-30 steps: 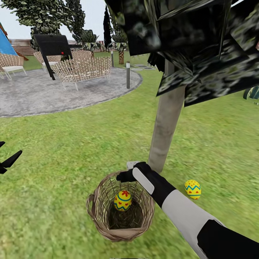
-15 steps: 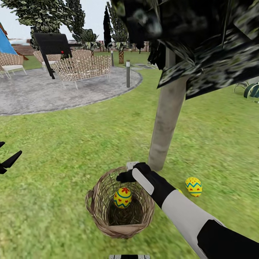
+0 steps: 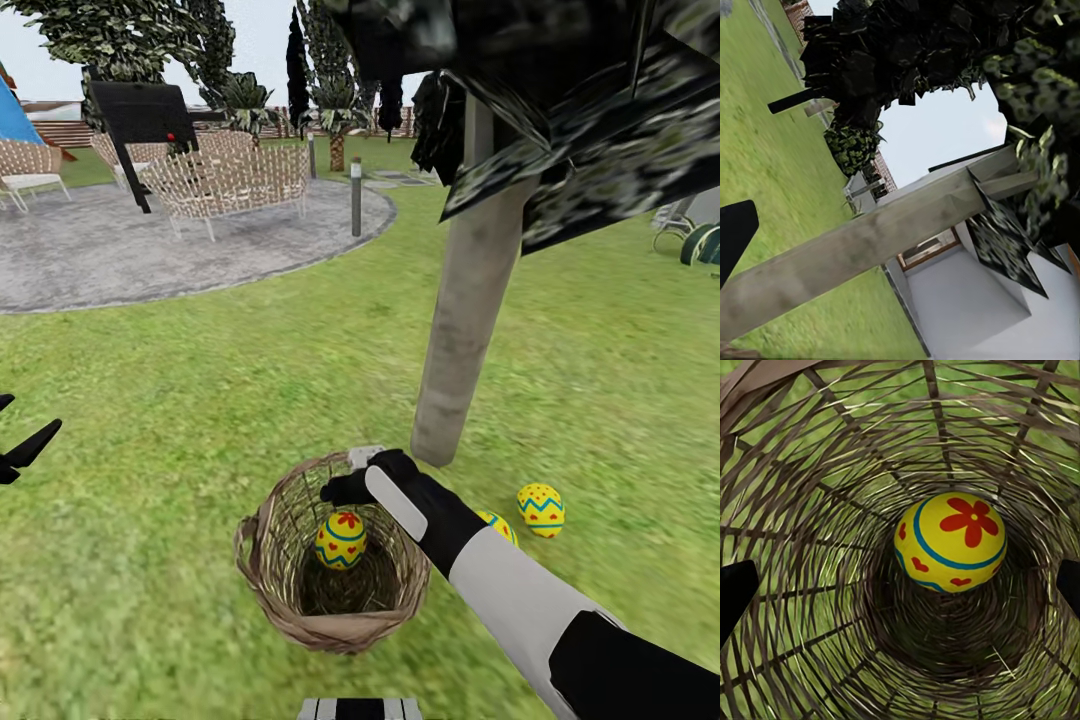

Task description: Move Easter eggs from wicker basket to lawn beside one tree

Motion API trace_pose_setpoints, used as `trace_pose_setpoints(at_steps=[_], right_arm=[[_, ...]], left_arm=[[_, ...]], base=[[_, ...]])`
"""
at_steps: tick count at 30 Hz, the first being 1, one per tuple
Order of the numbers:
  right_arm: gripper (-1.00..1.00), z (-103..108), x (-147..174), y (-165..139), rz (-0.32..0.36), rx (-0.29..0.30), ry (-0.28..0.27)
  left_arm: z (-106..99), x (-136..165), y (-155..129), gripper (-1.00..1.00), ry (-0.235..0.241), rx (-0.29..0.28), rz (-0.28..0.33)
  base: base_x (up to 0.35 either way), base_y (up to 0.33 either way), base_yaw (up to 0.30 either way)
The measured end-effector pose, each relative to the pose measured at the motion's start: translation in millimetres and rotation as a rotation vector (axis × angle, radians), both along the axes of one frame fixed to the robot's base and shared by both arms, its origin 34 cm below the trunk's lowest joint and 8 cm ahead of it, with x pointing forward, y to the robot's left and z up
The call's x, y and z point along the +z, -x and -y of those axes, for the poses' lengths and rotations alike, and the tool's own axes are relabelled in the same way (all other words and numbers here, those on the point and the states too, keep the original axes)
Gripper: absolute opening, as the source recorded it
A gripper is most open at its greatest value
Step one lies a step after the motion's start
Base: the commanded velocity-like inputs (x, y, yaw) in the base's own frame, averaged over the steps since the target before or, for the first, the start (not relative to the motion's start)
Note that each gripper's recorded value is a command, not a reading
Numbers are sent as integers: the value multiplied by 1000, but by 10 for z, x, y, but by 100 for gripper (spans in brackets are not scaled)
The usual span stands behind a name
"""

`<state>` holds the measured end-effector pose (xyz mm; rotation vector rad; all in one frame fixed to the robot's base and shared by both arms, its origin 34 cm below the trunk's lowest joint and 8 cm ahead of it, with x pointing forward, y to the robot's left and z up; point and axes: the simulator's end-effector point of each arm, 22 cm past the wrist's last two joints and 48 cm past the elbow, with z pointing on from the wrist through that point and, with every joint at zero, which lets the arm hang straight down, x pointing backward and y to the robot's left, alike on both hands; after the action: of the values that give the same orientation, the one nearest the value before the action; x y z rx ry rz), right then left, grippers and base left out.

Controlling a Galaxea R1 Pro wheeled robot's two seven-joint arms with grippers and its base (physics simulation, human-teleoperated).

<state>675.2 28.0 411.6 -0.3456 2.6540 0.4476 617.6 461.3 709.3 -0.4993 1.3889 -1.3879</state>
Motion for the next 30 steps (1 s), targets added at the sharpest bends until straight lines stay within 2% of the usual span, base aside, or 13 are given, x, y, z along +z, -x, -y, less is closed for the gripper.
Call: trace_pose_setpoints(at_steps=[12,30], right_arm=[[100,11,-113,15,-17,-3,5],[100,21,-270,30,-41,-5,10]], left_arm=[[1,-109,-36,100,3,0,-20],[0,-269,-87,100,2,0,-50]], base=[[0,0,15],[0,0,93]])
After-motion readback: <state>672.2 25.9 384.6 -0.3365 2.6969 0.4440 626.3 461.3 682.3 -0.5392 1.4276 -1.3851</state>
